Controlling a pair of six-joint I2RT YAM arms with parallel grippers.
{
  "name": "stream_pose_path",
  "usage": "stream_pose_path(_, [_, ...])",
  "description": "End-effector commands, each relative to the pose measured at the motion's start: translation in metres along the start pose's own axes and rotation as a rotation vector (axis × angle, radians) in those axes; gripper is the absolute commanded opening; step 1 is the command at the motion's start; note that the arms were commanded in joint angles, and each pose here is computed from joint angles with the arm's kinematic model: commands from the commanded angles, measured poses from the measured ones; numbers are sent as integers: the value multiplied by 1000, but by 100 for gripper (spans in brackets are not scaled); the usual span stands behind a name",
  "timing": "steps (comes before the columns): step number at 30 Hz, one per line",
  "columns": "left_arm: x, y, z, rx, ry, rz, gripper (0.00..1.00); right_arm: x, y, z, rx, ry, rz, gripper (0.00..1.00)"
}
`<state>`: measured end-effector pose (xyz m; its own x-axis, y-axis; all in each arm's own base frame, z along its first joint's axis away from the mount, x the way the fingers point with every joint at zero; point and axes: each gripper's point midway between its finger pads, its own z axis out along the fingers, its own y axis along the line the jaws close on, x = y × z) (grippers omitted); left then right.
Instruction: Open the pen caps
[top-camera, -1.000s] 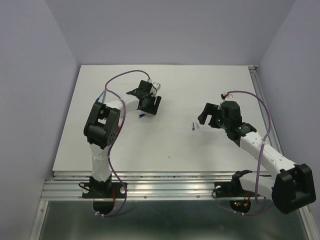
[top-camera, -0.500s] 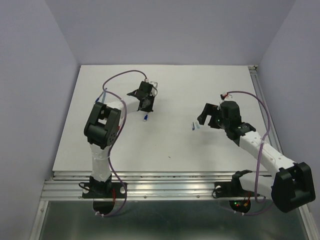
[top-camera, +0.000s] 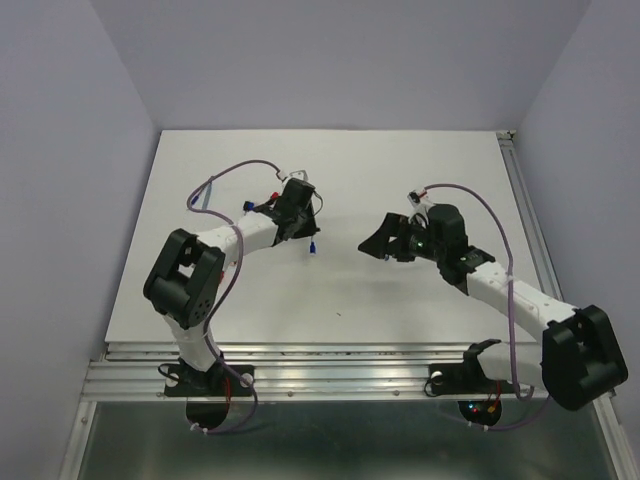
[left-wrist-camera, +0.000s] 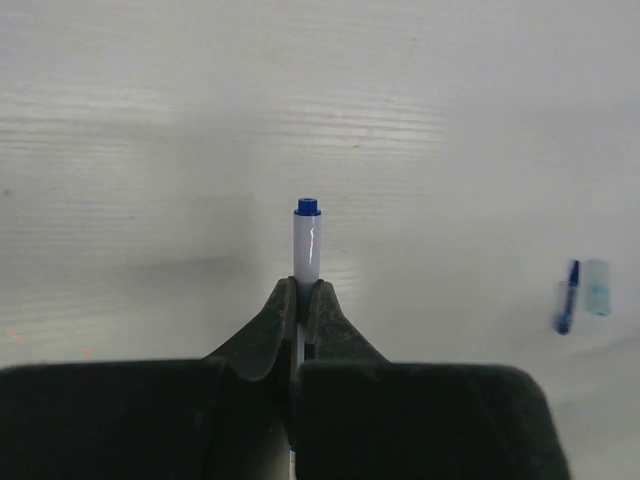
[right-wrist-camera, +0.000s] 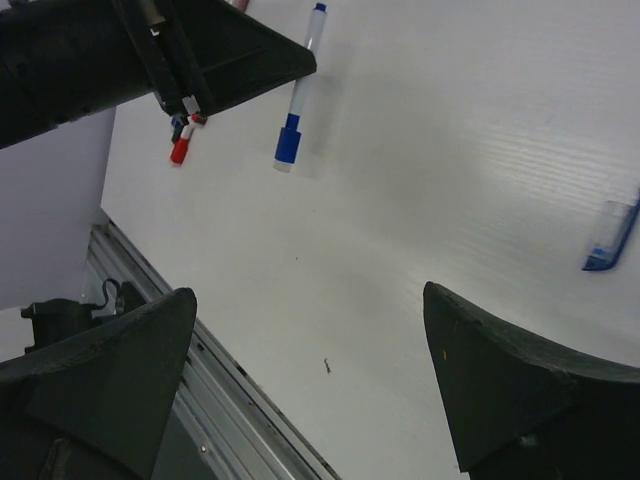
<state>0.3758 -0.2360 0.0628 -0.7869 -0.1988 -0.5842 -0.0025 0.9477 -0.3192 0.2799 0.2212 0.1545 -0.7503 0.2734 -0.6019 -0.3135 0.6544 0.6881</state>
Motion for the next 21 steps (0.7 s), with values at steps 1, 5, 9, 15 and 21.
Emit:
stream_pose_path(1, [-11,-50,-37,95,-125,-199,0,2,40,25,-115,11,-22,100])
stream_pose_path(5, [-4,-69,-57,158,-156,-269,0,9,56,39,-151,23,-5,100])
stream_pose_path(9, [-3,-79,-75,181,-181,-320,0,14,64,50,-161,44,-9,100])
stream_pose_path(15, [-8,-83,-90,170,-233,-342,0,17,73,61,-184,47,-15,95])
stream_pose_path(21, [-10,-91,-95,188,-239,-344,0,17,77,71,-188,60,-6,77])
